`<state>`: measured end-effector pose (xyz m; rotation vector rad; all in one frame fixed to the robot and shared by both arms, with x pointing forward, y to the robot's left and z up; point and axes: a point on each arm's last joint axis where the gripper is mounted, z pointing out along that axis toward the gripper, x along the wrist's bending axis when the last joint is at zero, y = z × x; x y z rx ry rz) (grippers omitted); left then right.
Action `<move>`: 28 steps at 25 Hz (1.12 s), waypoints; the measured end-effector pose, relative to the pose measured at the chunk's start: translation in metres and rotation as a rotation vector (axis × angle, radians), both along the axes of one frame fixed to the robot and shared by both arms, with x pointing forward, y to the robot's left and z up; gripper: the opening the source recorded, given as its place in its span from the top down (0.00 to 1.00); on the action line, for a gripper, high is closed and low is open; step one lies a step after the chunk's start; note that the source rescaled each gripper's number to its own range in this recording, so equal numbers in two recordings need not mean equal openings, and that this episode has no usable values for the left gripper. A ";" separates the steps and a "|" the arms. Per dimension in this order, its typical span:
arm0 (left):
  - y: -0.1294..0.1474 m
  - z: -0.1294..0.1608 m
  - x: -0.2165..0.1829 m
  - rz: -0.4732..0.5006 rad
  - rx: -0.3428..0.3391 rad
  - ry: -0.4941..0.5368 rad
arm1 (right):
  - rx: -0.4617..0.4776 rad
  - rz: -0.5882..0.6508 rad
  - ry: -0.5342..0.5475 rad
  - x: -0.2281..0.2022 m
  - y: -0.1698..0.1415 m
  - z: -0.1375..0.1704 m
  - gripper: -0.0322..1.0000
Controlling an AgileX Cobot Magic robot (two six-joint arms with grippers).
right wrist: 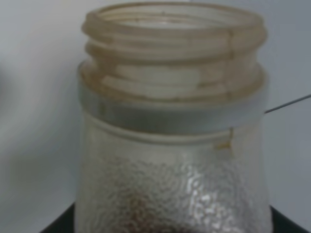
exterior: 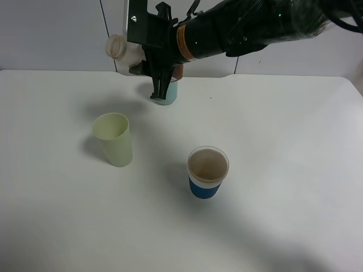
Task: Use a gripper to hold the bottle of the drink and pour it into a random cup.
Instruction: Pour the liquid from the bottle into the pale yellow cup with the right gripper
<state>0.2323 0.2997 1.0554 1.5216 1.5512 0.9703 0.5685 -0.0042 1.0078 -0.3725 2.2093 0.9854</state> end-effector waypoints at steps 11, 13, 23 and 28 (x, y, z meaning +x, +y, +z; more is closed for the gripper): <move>0.000 0.000 0.000 0.000 0.000 0.000 | -0.008 0.030 -0.041 0.002 0.024 -0.006 0.93; 0.000 0.000 0.000 0.000 0.000 0.000 | -0.015 0.044 -0.061 0.003 0.027 -0.005 0.93; 0.000 0.000 0.000 0.000 0.000 0.000 | -0.107 0.142 -0.204 0.001 0.030 -0.007 0.93; 0.000 0.000 0.000 0.000 0.000 0.000 | -0.118 0.166 -0.225 -0.003 0.033 -0.007 0.93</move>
